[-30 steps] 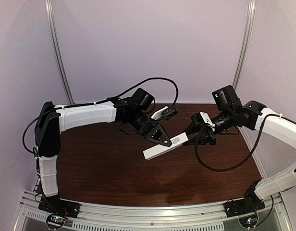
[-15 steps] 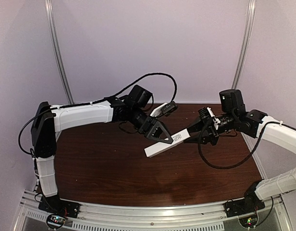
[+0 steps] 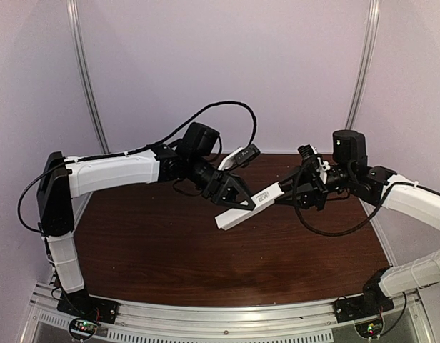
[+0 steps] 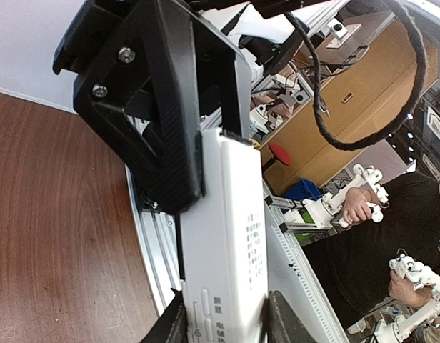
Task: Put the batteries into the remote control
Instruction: Remove the battery cover from the remote control.
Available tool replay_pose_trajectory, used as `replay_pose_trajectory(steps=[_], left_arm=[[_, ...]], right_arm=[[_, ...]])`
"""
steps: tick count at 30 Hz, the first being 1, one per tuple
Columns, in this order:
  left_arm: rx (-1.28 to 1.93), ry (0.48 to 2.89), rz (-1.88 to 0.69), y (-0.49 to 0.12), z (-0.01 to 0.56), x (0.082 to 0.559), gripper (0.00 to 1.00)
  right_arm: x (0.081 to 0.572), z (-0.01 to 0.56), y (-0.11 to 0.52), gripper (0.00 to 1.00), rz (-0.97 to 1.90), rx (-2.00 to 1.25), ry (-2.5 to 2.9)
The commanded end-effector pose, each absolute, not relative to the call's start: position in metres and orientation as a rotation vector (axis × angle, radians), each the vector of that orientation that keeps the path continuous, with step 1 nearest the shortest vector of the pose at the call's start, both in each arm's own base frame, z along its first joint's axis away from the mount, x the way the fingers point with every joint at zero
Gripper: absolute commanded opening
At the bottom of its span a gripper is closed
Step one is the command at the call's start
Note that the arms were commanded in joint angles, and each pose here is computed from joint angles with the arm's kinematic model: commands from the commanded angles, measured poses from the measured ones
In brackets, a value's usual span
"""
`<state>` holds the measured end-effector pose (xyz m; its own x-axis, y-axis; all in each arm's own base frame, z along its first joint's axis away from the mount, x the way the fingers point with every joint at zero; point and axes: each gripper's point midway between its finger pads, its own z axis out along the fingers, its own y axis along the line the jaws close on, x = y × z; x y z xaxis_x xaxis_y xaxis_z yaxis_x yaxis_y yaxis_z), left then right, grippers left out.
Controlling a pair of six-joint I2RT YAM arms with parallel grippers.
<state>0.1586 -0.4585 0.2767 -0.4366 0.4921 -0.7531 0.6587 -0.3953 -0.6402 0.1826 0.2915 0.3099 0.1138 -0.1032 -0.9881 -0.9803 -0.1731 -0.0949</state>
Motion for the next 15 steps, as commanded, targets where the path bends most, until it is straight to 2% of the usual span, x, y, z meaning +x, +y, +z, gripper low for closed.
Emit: replay_pose_trajectory(steps=[1, 11, 15], left_arm=[[1.593, 1.750, -2.025, -0.447, 0.258, 0.142, 0.33], [1.430, 1.900, -1.950, -0.467, 0.234, 0.167, 0.27], [1.416, 1.938, -1.925, -0.469, 0.219, 0.172, 0.36]], right_arm=[[0.207, 0.358, 0.274, 0.00, 1.058, -1.345, 1.054], [0.214, 0.328, 0.274, 0.00, 1.041, -1.327, 1.174], [0.215, 0.314, 0.275, 0.00, 1.076, -1.308, 1.218]])
